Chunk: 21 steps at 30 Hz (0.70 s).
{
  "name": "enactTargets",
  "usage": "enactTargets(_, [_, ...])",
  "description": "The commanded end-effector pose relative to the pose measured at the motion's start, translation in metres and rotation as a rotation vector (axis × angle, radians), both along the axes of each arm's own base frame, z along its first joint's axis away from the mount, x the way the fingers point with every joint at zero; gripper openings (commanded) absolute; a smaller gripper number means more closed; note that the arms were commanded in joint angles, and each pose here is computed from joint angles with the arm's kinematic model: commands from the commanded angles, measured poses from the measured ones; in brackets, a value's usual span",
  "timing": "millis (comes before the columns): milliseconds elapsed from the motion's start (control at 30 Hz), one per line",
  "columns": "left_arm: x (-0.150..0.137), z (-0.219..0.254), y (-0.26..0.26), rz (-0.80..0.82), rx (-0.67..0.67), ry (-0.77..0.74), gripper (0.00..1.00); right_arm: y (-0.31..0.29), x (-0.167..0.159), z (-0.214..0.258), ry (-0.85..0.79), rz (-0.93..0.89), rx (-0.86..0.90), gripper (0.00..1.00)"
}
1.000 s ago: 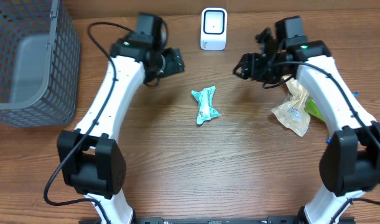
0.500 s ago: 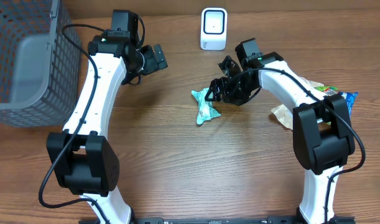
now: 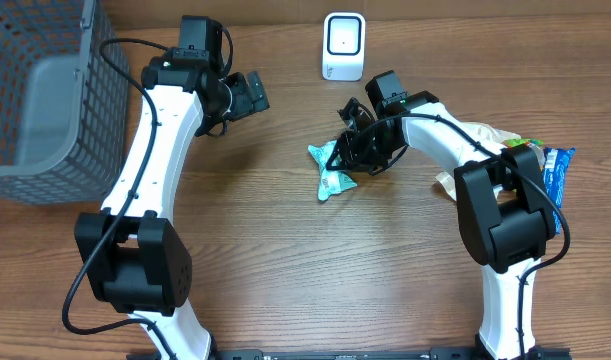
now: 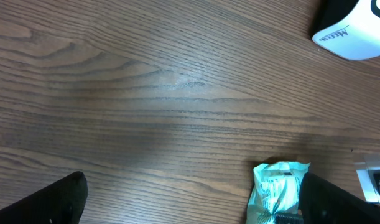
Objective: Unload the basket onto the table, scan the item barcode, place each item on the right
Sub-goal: 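Grasp the wipes packet with the right gripper and lift it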
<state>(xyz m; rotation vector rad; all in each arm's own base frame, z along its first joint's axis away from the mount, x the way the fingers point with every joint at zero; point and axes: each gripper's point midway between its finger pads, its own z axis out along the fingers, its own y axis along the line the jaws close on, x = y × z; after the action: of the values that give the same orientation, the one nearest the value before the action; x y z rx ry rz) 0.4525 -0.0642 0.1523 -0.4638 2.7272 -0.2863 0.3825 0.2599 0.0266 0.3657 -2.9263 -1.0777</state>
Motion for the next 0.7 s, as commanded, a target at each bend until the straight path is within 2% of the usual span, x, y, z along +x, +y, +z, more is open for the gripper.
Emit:
enactTargets(0, [0.002,0.006,-0.002,-0.015,0.01,-0.018,1.0,-0.004,0.002,-0.011,-0.003,-0.004,-0.028,0.18])
enactTargets(100, [0.002,0.006,-0.002,-0.015,0.01,-0.018,1.0,-0.004,0.003,-0.011,-0.005,-0.004,-0.027,0.04])
enactTargets(333, [0.002,0.006,-0.002,-0.015,0.01,-0.018,1.0,-0.004,0.008,0.002,-0.038,-0.005,-0.025,0.04])
enactTargets(533, [0.002,0.006,-0.002,-0.015,0.009,-0.018,1.0,-0.044,0.039,0.041,-0.26,-0.093,-0.325,0.04])
enactTargets(667, [0.002,0.007,-0.002,-0.015,0.01,-0.019,1.0,-0.084,0.057,0.067,-0.455,-0.227,-0.669,0.04])
